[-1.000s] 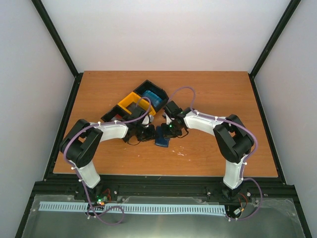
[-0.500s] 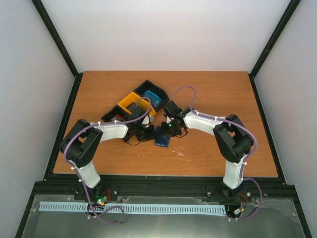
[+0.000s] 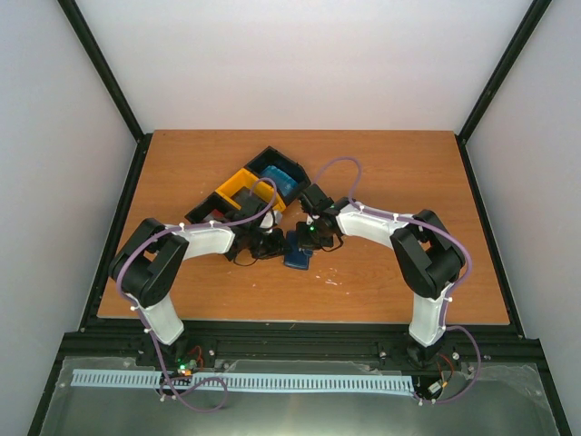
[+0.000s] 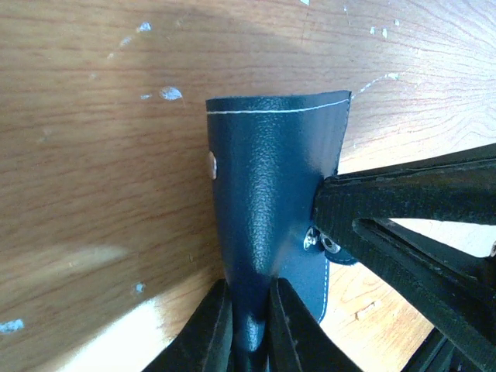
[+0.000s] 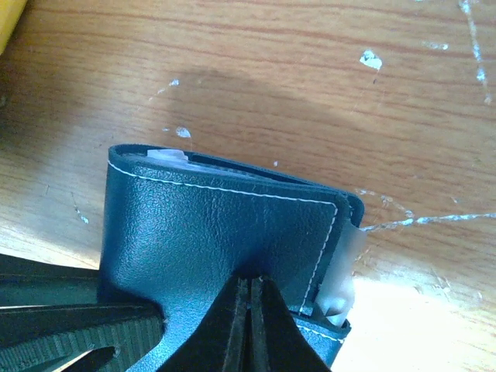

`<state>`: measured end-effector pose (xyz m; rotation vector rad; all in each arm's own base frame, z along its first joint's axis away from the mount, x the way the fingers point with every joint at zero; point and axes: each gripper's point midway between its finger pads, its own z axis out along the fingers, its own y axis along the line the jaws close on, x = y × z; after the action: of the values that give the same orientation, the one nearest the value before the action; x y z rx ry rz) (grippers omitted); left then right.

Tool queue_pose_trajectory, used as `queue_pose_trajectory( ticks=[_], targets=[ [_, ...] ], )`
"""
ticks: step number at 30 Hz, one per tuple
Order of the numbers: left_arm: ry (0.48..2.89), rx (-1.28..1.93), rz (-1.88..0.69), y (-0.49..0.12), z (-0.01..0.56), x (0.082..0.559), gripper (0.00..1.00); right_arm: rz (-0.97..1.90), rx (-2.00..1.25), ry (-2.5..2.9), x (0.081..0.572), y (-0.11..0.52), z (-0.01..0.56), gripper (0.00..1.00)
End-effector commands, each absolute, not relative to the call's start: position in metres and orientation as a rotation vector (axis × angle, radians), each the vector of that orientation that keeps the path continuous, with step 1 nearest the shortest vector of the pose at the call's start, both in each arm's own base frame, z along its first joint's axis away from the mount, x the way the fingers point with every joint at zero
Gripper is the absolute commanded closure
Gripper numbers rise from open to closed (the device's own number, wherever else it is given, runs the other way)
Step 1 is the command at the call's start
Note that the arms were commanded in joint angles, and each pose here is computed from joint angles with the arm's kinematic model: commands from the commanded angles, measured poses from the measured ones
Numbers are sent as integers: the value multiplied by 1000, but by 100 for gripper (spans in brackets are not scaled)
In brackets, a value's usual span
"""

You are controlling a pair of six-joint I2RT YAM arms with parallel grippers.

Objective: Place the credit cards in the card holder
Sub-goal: Close the card holder at the center of the board.

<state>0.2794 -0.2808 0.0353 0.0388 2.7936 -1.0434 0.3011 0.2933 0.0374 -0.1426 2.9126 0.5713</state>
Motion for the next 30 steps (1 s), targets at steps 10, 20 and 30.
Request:
queue_pose_trajectory(
  ticks=[10, 20, 30],
  targets=[
    [2912, 68, -988, -273, 6, 257, 88, 701, -164, 2872, 305, 313, 41, 97],
    [2912, 65, -989, -274, 6, 258, 88, 638, -175, 2925, 300, 306, 21, 97],
    [2919, 62, -988, -274, 4, 258, 87, 482, -188, 2916, 307, 290, 17, 97]
  ],
)
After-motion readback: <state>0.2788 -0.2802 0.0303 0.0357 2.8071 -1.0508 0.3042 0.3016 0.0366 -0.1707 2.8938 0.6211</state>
